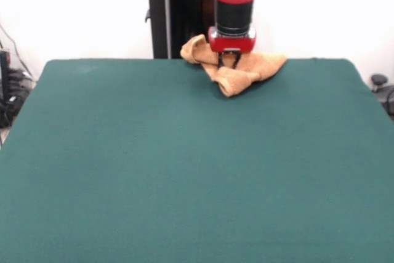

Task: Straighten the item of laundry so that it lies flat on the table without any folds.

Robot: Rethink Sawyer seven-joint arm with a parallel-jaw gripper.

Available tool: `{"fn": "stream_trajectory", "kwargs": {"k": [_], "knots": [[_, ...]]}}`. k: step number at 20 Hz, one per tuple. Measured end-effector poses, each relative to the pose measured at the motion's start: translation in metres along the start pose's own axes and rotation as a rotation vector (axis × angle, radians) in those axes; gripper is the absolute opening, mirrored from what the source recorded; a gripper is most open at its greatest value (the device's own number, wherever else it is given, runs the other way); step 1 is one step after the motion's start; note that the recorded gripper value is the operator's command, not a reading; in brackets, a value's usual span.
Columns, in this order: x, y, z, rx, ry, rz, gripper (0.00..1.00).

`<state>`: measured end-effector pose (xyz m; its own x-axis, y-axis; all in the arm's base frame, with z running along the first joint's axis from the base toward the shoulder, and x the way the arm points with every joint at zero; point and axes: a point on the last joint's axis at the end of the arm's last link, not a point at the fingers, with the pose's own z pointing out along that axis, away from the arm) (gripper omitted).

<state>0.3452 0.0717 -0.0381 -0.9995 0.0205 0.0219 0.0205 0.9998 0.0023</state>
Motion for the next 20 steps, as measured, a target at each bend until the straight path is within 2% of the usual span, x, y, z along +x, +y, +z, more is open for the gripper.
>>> {"fn": "stream_trajectory", "kwargs": {"k": [14,20], "knots": [[-0.0001,0.0045,-0.0005,0.028,0.002,-0.006,0.00],[-0.0078,0.0065,-0.0012,0.048,0.064,0.039,0.00]]}}
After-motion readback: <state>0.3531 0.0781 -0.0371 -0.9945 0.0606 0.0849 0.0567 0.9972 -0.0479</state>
